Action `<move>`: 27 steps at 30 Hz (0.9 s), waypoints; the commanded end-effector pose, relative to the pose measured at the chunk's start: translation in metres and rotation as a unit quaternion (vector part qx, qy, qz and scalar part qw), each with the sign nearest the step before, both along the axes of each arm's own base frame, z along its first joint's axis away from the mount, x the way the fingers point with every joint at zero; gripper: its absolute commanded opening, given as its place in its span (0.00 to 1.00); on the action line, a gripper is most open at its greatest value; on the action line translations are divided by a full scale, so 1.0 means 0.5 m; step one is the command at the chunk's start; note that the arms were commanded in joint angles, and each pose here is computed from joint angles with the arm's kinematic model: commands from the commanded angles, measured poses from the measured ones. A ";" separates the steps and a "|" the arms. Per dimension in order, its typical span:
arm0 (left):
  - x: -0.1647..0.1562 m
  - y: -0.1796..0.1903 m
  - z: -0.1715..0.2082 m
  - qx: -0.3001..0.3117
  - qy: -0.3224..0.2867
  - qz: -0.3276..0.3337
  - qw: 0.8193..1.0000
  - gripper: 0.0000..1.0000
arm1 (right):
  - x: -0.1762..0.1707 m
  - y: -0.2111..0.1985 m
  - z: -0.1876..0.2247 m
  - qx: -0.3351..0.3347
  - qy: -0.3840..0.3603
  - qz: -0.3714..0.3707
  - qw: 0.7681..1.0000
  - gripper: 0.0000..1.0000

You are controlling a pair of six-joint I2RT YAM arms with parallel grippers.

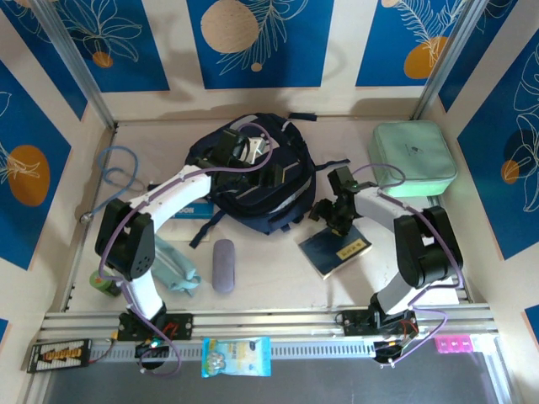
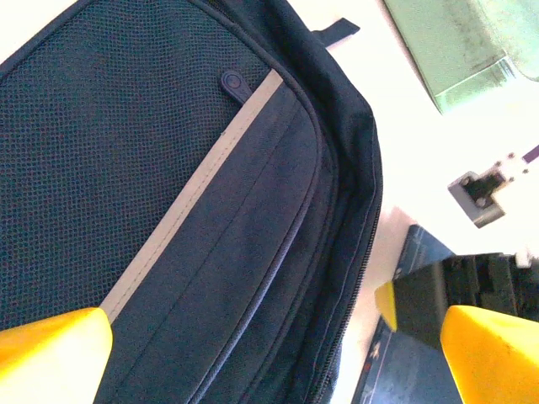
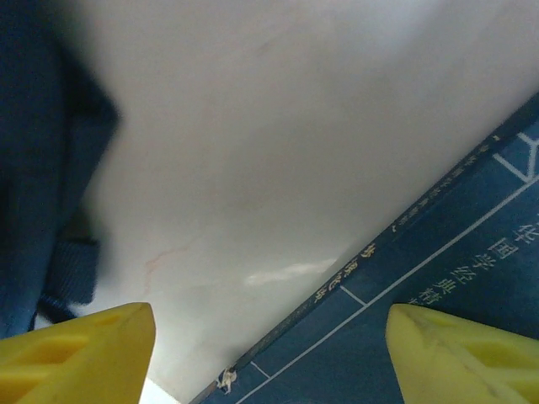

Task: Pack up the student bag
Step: Move the book to the middle-right of the table.

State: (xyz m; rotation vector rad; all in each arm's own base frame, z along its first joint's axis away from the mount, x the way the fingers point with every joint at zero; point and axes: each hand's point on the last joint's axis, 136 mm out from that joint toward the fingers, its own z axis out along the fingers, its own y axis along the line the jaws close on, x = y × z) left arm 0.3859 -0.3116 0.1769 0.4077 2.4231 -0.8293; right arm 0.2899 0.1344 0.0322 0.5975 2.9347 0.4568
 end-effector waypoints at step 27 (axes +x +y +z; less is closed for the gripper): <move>-0.208 -0.222 -0.162 0.094 0.071 -0.110 0.987 0.85 | -0.245 -0.115 0.023 -0.025 0.026 -0.184 0.982 0.55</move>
